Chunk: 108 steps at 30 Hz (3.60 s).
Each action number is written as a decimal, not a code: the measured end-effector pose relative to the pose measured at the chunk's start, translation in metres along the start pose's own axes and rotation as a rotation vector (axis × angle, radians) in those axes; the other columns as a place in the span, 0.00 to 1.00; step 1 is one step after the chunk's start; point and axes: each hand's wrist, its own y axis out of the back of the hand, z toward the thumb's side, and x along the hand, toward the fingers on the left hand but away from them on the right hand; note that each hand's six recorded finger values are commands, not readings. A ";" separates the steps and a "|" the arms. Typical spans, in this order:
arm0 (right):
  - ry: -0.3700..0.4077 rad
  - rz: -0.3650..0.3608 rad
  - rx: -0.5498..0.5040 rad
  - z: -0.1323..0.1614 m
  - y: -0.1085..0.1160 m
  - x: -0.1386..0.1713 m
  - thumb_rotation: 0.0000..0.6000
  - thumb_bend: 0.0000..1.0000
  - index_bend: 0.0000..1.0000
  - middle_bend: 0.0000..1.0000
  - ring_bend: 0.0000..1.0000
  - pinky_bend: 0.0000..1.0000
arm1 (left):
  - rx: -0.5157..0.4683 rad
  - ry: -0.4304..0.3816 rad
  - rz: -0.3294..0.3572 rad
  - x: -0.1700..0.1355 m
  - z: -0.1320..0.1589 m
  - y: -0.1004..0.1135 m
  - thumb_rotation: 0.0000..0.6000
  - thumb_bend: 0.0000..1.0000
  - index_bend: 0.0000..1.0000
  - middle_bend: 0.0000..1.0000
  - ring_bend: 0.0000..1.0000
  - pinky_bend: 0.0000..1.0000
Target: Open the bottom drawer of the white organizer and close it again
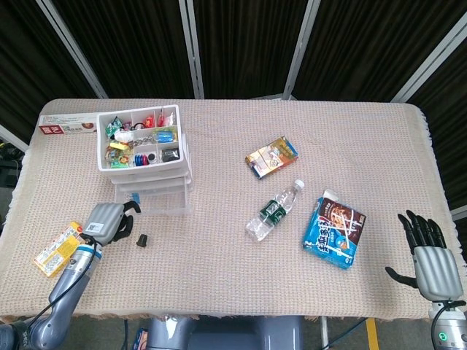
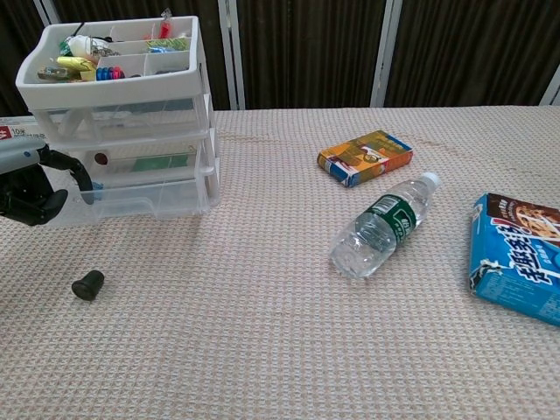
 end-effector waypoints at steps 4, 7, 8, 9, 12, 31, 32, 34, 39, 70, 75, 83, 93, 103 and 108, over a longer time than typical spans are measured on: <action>-0.002 -0.001 -0.001 0.000 0.000 0.000 1.00 0.01 0.05 0.00 0.00 0.00 | -0.006 -0.014 -0.006 -0.004 0.003 -0.003 1.00 0.69 0.43 0.97 0.86 0.77; -0.002 -0.001 -0.001 0.000 0.000 0.000 1.00 0.01 0.05 0.00 0.00 0.00 | -0.006 -0.021 -0.002 -0.006 0.003 -0.003 1.00 0.69 0.42 0.97 0.86 0.77; -0.002 0.000 -0.001 0.000 0.000 0.000 1.00 0.01 0.05 0.00 0.00 0.00 | -0.006 -0.022 0.000 -0.007 0.003 -0.003 1.00 0.69 0.40 0.96 0.86 0.77; -0.002 -0.001 -0.001 0.000 0.000 0.000 1.00 0.01 0.05 0.00 0.00 0.00 | -0.005 -0.021 0.001 -0.007 0.002 -0.003 1.00 0.68 0.39 0.96 0.86 0.77; -0.002 -0.001 -0.001 0.000 0.000 0.000 1.00 0.01 0.05 0.00 0.00 0.00 | -0.004 -0.021 0.008 -0.007 0.001 -0.003 1.00 0.64 0.31 0.95 0.86 0.77; -0.004 -0.001 0.000 -0.001 0.000 0.000 1.00 0.01 0.05 0.00 0.00 0.00 | 0.100 -0.140 0.197 -0.027 0.009 0.023 1.00 0.16 0.25 0.78 0.72 0.66; -0.004 -0.001 0.000 -0.001 0.000 0.000 1.00 0.01 0.05 0.00 0.00 0.00 | 0.107 -0.148 0.203 -0.031 0.009 0.023 1.00 0.16 0.28 0.82 0.75 0.68; -0.004 -0.001 0.000 -0.001 0.000 0.000 1.00 0.01 0.05 0.00 0.00 0.00 | 0.120 -0.169 0.208 -0.039 0.009 0.023 1.00 0.15 0.33 0.88 0.80 0.71; -0.005 -0.002 0.001 0.000 0.001 0.000 1.00 0.01 0.05 0.00 0.00 0.00 | 0.165 -0.227 0.202 -0.057 0.011 0.022 1.00 0.16 0.45 0.99 0.89 0.79; -0.006 0.000 -0.001 -0.001 0.000 0.000 1.00 0.01 0.05 0.00 0.00 0.00 | 0.812 -0.408 -0.012 -0.031 0.002 -0.047 1.00 0.19 0.36 1.00 0.94 0.82; -0.006 0.000 0.000 -0.001 0.001 0.000 1.00 0.01 0.05 0.00 0.00 0.00 | 0.828 -0.412 -0.008 -0.024 0.003 -0.049 1.00 0.19 0.36 1.00 0.94 0.82; -0.007 0.001 0.000 -0.001 0.001 0.000 1.00 0.01 0.05 0.00 0.00 0.00 | 0.856 -0.416 -0.009 -0.013 0.008 -0.055 1.00 0.20 0.36 1.00 0.94 0.82; -0.007 0.001 0.000 -0.001 0.001 0.000 1.00 0.01 0.05 0.00 0.00 0.00 | 0.873 -0.424 -0.011 -0.006 0.011 -0.062 1.00 0.21 0.38 1.00 0.94 0.82; -0.007 0.000 -0.001 -0.001 0.001 0.000 1.00 0.01 0.05 0.00 0.00 0.00 | 0.874 -0.426 -0.015 -0.002 0.012 -0.069 1.00 0.36 0.50 1.00 0.94 0.82; -0.008 -0.001 -0.003 -0.002 0.001 0.000 1.00 0.01 0.05 0.00 0.00 0.00 | 0.875 -0.433 -0.016 -0.002 0.012 -0.070 1.00 0.41 0.57 1.00 0.94 0.82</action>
